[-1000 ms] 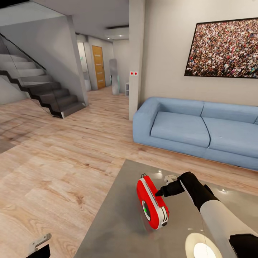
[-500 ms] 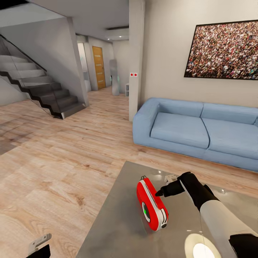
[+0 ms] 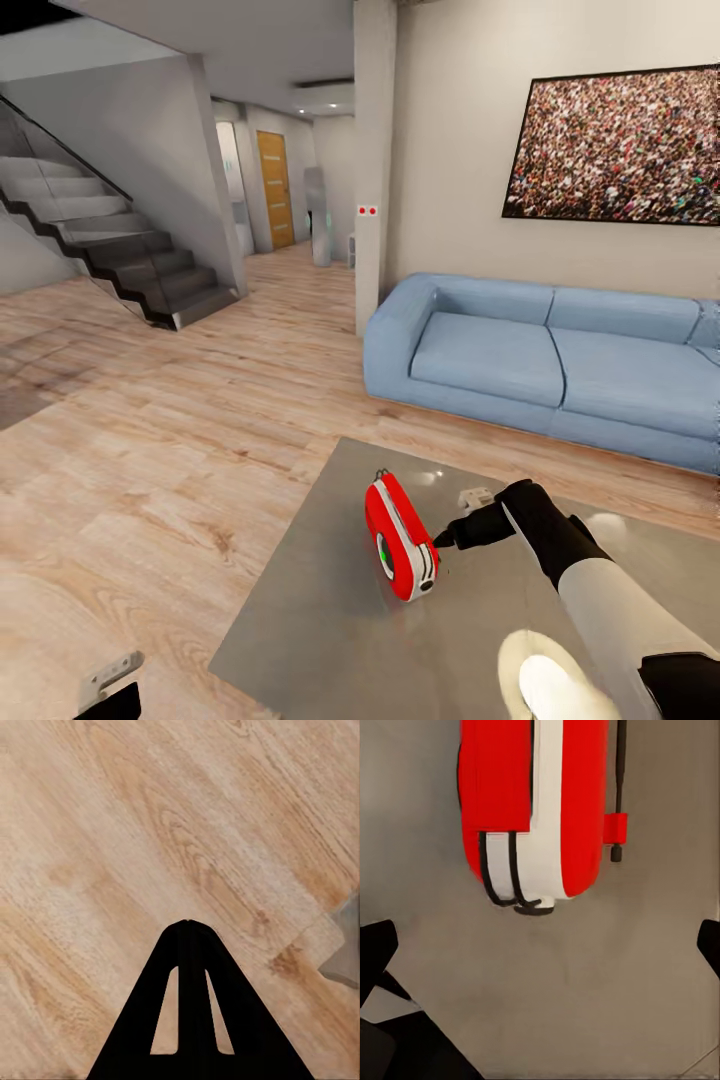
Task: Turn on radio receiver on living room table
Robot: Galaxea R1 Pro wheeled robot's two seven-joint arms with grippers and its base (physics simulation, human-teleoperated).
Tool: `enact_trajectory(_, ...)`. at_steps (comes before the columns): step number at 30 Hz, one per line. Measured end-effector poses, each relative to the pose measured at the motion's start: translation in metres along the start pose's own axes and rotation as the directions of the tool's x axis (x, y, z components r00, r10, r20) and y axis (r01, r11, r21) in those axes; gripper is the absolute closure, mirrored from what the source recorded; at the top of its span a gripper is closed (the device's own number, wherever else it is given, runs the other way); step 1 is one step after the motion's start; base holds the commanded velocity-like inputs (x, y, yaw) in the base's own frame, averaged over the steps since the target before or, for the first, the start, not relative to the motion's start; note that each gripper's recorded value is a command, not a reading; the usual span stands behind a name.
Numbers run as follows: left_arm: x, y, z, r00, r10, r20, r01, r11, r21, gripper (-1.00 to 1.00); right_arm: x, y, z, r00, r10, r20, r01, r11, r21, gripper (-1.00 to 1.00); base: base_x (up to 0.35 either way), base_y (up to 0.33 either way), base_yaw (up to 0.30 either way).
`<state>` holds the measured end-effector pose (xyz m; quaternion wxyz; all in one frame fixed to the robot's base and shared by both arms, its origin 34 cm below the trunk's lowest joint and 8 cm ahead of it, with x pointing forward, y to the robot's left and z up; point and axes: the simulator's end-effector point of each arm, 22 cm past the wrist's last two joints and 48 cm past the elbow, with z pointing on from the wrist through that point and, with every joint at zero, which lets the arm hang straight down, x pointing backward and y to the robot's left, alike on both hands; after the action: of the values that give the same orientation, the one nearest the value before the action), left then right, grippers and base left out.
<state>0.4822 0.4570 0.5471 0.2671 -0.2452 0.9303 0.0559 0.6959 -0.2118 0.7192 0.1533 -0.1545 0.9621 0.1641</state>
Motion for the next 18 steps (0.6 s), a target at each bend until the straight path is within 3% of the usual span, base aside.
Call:
enact_trajectory(13,-0.009,-0.003,-0.017,1.0,-0.001,-0.002,0.001,1.0,0.004,1.0,-0.006,0.006,-0.018,1.0,0.0,0.0,0.0,1.0,0.0,-1.0,-0.311,-0.012,0.0)
enact_trajectory(18,-0.013,-0.002,-0.024,1.0,-0.001,-0.002,0.001,1.0,0.003,1.0,-0.011,0.015,-0.021,1.0,-0.006,0.002,0.006,1.0,-0.002,-1.0,-0.11,0.0,0.0)
